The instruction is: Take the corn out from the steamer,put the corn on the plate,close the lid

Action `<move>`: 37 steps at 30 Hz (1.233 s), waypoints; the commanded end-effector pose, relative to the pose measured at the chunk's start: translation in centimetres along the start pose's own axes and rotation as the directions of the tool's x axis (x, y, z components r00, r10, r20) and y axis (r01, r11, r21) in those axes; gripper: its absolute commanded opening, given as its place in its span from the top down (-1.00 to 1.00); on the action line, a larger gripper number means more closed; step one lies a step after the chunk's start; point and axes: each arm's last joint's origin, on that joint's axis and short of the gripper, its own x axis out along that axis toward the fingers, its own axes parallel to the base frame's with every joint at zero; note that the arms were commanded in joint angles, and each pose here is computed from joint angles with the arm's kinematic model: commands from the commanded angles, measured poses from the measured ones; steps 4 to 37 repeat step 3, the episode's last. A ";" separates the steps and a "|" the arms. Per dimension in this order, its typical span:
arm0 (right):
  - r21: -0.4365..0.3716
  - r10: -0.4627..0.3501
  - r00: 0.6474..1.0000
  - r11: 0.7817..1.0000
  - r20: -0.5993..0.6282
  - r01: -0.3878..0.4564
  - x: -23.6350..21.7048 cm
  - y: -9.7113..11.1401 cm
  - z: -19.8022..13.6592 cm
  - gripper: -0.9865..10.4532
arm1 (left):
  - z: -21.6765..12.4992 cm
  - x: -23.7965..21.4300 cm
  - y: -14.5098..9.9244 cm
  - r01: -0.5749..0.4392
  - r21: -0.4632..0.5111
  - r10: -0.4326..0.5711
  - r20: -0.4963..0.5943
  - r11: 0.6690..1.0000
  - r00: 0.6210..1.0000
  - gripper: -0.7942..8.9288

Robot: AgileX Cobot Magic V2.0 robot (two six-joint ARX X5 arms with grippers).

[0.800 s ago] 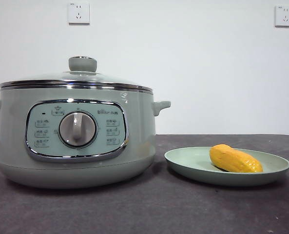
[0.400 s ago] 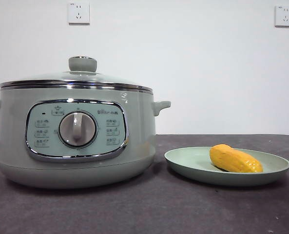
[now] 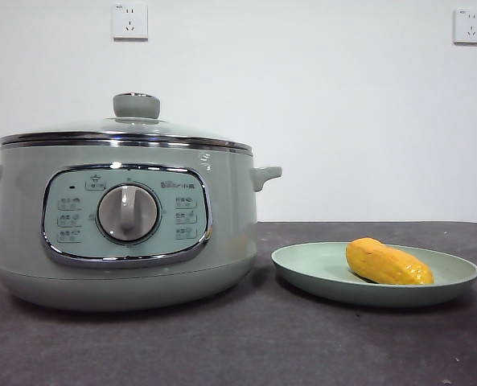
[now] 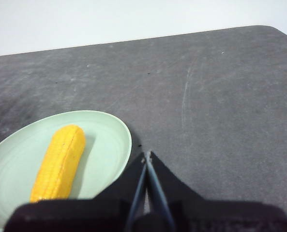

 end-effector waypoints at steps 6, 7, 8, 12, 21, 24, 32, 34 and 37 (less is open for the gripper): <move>0.010 -0.004 1.000 1.000 -0.014 0.004 0.1 0.0 -0.4 0.83 | -0.4 0.2 0.0 -0.003 -0.007 0.003 -0.006 1.000 1.000 0.84; 0.010 -0.004 1.000 1.000 -0.014 0.004 0.1 0.0 -0.4 0.83 | -0.4 0.2 0.0 -0.003 -0.007 0.003 -0.006 1.000 1.000 0.84; 0.010 -0.004 1.000 1.000 -0.014 0.004 0.1 0.0 -0.4 0.83 | -0.4 0.2 0.0 -0.003 -0.007 0.003 -0.006 1.000 1.000 0.84; 0.010 -0.004 1.000 1.000 -0.014 0.004 0.1 0.0 -0.4 0.83 | -0.4 0.2 0.0 -0.003 -0.007 0.003 -0.006 1.000 1.000 0.84; 0.010 -0.004 1.000 1.000 -0.014 0.004 0.1 0.0 -0.4 0.83 | -0.4 0.2 0.0 -0.003 -0.007 0.003 -0.006 1.000 1.000 0.84; 0.010 -0.004 1.000 1.000 -0.014 0.004 0.1 0.0 -0.4 0.83 | -0.4 0.2 0.0 -0.003 -0.007 0.003 -0.006 1.000 1.000 0.84; 0.010 -0.004 1.000 1.000 -0.014 0.004 0.1 0.0 -0.4 0.83 | -0.4 0.2 0.0 -0.003 -0.007 0.003 -0.006 1.000 1.000 0.84; 0.010 -0.004 1.000 1.000 -0.014 0.004 0.1 0.0 -0.4 0.83 | -0.4 0.2 0.0 -0.003 -0.007 0.003 -0.006 1.000 1.000 0.84; 0.010 -0.004 1.000 1.000 -0.014 0.004 0.1 0.0 -0.4 0.83 | -0.4 0.2 0.0 -0.003 -0.007 0.003 -0.006 1.000 1.000 0.84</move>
